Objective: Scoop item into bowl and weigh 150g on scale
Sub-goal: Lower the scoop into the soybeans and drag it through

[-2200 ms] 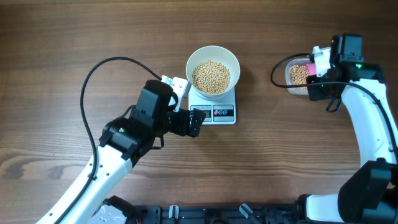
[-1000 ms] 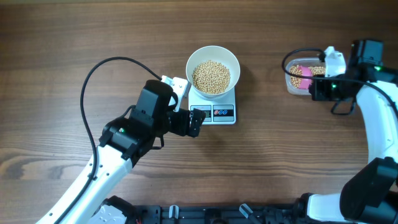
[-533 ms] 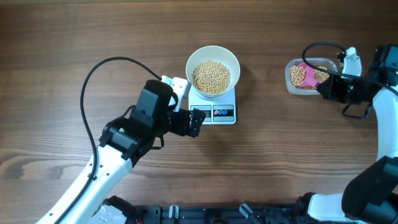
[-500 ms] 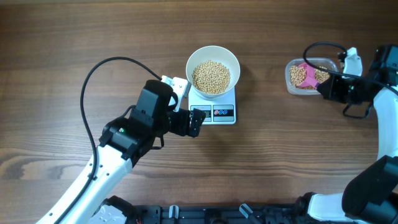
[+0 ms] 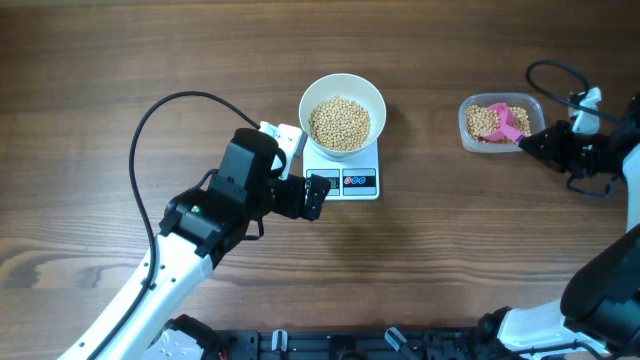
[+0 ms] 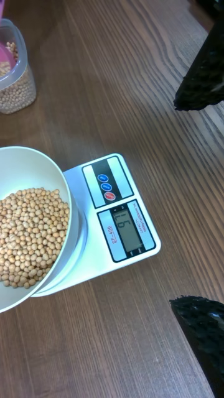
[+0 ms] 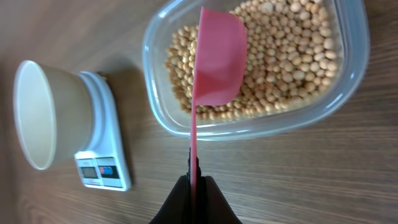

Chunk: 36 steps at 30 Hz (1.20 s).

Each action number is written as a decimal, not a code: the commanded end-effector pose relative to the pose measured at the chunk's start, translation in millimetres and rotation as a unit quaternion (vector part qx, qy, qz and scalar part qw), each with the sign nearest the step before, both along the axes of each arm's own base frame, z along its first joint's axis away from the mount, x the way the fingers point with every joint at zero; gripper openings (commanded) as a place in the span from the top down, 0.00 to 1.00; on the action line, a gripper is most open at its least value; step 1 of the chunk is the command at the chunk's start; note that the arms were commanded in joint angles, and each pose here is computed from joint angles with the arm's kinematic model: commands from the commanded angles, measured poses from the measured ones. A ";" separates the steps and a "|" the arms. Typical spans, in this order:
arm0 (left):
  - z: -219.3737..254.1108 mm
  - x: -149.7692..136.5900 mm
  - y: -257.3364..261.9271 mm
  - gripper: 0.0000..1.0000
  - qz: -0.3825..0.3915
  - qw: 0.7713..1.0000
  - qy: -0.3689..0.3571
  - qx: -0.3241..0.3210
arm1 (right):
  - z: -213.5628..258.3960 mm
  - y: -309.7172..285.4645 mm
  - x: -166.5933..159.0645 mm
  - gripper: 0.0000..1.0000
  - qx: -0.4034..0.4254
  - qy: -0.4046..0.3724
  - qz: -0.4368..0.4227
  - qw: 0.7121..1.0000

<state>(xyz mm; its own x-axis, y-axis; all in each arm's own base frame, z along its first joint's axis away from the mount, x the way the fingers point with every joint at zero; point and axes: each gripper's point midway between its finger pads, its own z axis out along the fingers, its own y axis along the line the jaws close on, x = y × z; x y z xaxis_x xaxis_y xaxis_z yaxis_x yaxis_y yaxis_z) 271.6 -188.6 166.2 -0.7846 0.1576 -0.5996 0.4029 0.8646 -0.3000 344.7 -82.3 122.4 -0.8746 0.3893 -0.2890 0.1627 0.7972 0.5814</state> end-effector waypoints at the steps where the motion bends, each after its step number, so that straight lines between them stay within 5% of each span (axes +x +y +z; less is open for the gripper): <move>1: -1.1 -0.3 -0.3 0.00 -0.007 1.000 -0.005 0.007 | 11.8 6.6 3.8 0.96 0.062 -0.032 -0.002 0.998; 27: -1.1 -0.3 -0.3 0.00 -0.007 1.000 -0.005 0.007 | 47.4 -6.0 -0.2 0.96 0.174 -0.098 -0.037 0.979; 36: -1.1 -0.3 -0.3 0.00 -0.007 1.000 -0.005 0.007 | 79.3 11.8 -0.4 0.96 0.270 -0.135 -0.026 0.953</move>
